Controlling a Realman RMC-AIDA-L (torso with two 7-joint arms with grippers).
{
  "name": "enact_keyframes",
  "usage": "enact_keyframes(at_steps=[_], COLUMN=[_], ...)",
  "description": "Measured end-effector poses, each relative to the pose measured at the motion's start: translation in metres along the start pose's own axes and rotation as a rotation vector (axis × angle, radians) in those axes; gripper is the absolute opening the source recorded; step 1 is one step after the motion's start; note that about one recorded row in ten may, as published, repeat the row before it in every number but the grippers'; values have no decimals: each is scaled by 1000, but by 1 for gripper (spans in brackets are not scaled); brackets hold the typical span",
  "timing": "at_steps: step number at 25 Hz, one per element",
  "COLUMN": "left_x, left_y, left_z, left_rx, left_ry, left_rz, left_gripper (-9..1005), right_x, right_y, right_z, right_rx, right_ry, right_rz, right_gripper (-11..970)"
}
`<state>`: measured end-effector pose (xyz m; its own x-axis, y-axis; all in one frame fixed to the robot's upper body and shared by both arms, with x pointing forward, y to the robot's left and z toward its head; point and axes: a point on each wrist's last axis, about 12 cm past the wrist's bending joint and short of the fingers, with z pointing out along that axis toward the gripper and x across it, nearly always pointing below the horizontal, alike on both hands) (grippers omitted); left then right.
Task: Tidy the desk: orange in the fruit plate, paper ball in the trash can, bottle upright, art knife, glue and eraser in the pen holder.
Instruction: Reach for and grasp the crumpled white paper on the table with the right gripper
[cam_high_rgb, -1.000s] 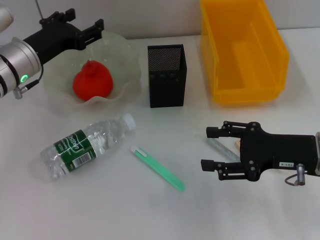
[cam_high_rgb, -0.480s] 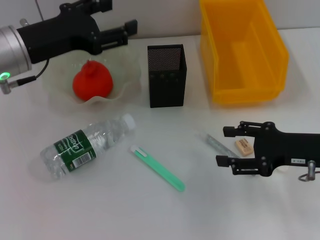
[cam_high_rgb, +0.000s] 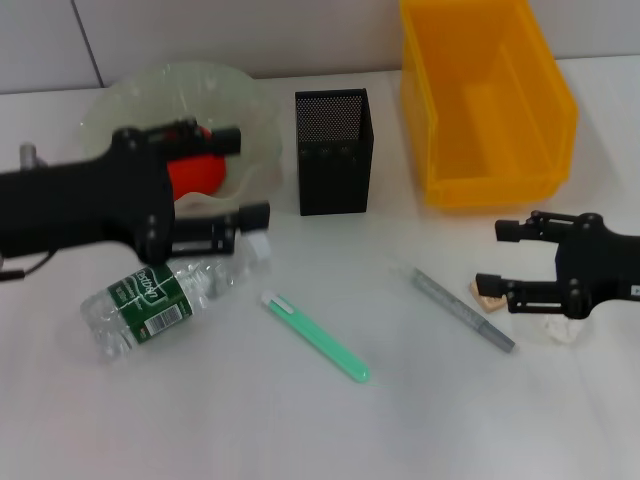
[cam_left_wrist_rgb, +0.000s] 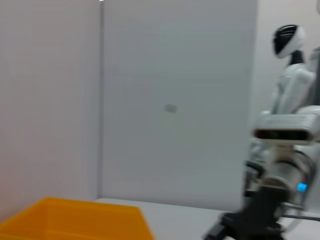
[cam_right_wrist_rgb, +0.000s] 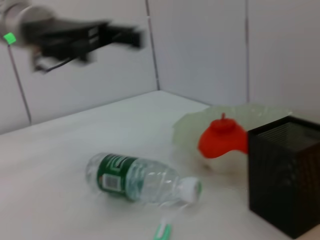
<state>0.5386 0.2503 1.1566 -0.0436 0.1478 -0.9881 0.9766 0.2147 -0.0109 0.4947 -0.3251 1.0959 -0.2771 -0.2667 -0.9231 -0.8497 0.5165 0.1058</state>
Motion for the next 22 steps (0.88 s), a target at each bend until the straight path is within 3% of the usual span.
enact_keyframes(at_steps=[7,15,22], left_x=[21,43,53], left_y=[-25,-30,-37], left_z=[2,11,18], left_rx=[58,76,111], left_ry=[-12,-7,-2], left_rz=[-1,-32,23], left_gripper=[812,812,812], right_x=[-12,-24,-47], right_y=[-7,-11,-16], right_z=[-10,-13,-19], right_rx=[40,59,125], right_ry=[45,94,252], right_rz=[29,58,94], right_gripper=[771,771,771])
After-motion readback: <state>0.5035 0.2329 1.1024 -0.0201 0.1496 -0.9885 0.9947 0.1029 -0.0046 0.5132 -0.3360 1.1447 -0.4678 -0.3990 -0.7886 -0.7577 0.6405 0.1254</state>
